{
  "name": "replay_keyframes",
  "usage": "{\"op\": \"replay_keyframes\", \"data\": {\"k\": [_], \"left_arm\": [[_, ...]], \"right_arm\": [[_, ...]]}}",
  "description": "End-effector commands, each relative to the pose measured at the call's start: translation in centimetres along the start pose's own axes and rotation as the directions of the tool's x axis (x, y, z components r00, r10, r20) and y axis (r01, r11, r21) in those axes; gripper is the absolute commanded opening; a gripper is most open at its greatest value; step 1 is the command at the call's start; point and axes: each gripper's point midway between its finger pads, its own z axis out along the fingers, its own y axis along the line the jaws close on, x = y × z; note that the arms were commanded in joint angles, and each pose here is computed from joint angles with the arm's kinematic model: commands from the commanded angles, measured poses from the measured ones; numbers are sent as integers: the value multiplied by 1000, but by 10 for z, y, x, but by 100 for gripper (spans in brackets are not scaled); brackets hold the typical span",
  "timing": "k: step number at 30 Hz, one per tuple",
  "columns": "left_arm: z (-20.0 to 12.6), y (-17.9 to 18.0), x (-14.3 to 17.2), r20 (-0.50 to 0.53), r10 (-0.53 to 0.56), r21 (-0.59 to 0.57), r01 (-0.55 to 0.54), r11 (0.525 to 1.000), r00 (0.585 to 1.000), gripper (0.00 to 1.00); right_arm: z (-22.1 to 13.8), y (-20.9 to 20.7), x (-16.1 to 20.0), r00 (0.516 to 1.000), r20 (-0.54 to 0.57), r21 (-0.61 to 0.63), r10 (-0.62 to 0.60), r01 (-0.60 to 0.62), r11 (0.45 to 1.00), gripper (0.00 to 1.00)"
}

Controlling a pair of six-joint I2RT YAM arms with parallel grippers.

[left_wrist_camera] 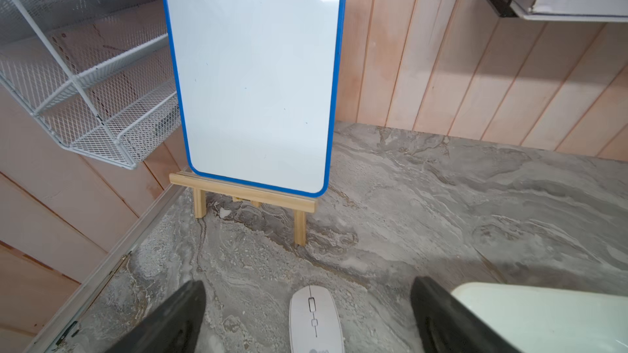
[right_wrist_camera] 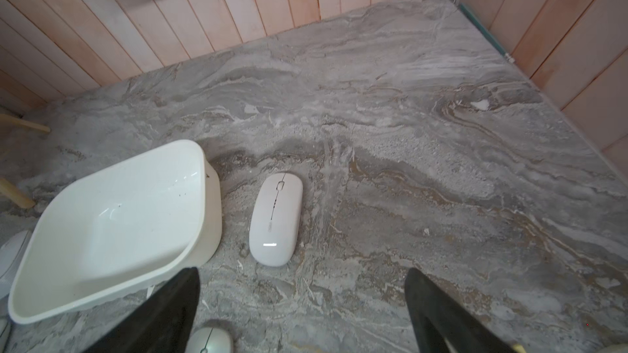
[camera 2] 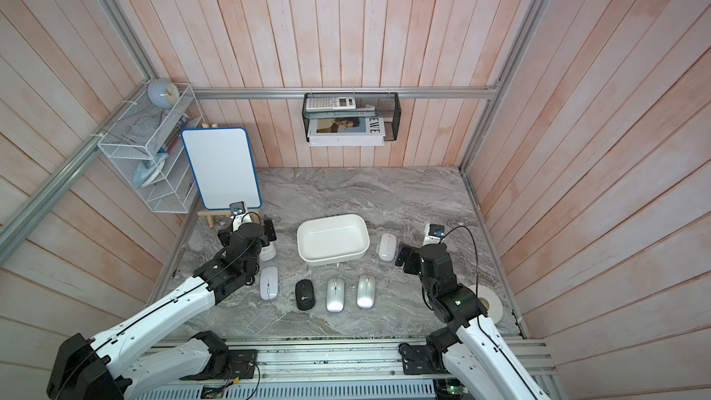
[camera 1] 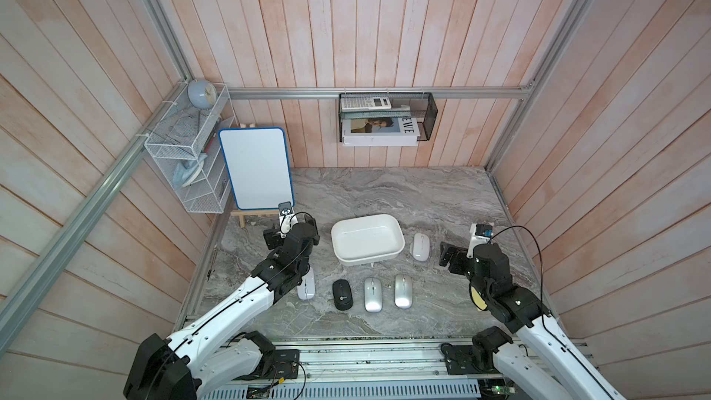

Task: Take out the mouse from the storage box
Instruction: Reset both arms

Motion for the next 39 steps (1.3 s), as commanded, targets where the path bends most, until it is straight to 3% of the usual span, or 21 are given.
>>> {"op": "replay_keyframes", "data": {"k": [1, 6, 9, 15, 20, 29, 33, 39], "left_arm": [[14, 28, -7, 39, -27, -90, 30, 996, 999, 100], [35, 59, 4, 69, 6, -158, 5, 987, 998, 100], [46, 74, 17, 79, -34, -152, 45, 987, 996, 100], [71, 86, 42, 52, 12, -176, -2, 984, 999, 100], [80, 81, 55, 123, -2, -115, 16, 993, 992, 100], [93, 79, 79, 229, -21, -20, 26, 999, 973, 100], [102, 76, 83, 154, -4, -20, 7, 1000, 988, 100], [110, 85, 82, 126, -18, -91, 29, 995, 992, 100]], "right_arm": [[5, -14, -17, 998, 66, 79, -2, -3, 997, 98], [11, -28, -19, 997, 60, 167, -37, 26, 986, 98], [12, -38, -23, 993, 86, 223, -79, 58, 973, 98], [21, -60, -27, 991, 94, 316, -93, 59, 947, 98], [36, -70, -28, 990, 92, 361, -107, 67, 930, 98], [65, -87, -26, 957, 201, 435, -207, 102, 895, 98], [75, -101, -26, 954, 206, 512, -217, 84, 855, 98], [97, -97, -18, 926, 237, 493, -294, 146, 857, 98]]}}
